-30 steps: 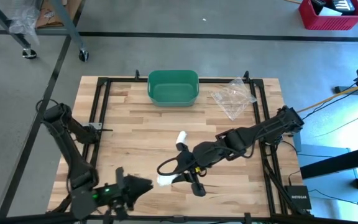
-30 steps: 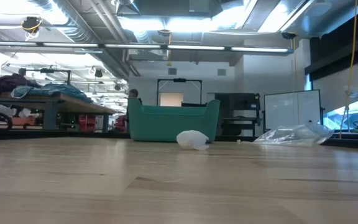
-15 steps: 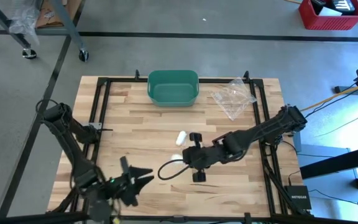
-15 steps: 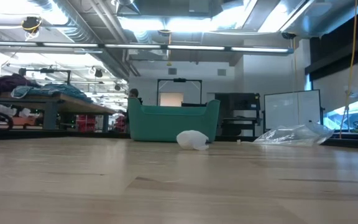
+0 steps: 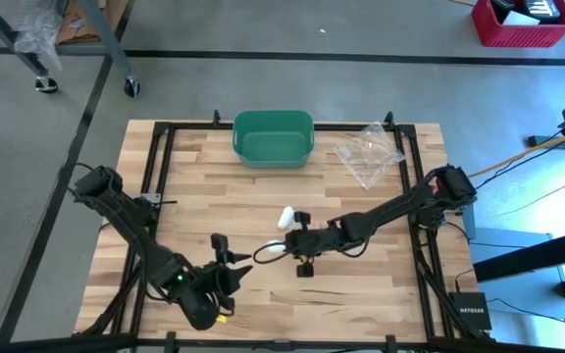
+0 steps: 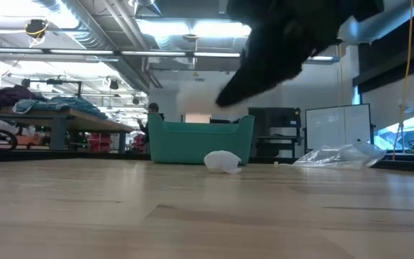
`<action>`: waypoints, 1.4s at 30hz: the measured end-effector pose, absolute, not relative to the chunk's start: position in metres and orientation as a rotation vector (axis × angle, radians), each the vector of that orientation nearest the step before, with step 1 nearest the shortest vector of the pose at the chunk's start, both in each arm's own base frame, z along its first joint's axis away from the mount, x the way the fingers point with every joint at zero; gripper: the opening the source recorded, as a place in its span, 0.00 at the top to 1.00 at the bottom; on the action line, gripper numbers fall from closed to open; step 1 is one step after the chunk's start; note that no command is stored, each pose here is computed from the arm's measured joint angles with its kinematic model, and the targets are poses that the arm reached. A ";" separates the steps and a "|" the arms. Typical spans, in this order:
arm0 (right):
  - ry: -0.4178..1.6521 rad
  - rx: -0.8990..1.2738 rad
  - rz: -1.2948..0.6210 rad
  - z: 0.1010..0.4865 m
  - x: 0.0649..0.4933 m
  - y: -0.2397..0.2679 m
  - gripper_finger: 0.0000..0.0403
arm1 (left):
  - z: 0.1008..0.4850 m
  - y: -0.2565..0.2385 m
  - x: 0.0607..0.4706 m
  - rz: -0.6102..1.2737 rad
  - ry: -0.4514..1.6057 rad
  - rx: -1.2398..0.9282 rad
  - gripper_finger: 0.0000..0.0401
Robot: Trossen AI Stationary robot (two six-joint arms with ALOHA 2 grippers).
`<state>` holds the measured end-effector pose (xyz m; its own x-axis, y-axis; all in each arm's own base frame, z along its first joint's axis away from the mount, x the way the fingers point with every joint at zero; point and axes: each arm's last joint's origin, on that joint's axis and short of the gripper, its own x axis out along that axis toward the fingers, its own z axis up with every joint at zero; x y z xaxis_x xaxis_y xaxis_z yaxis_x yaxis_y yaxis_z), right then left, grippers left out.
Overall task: Roll bandage
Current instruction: Roll the bottom white bandage, then open the transparent zip bag
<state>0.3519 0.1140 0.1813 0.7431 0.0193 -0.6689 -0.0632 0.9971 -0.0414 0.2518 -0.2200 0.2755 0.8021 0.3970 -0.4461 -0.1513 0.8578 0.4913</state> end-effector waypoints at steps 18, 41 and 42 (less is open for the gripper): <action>0.760 -0.047 -0.004 0.134 0.365 0.115 0.83 | 0.142 -0.186 0.231 0.154 0.557 -0.100 0.69; 0.966 -0.173 -0.145 0.265 0.311 0.084 0.30 | 0.161 -0.156 0.241 0.099 0.506 -0.021 0.69; 0.963 -0.183 -0.195 0.267 0.301 0.077 0.30 | 0.163 -0.154 0.241 0.095 0.504 -0.025 0.69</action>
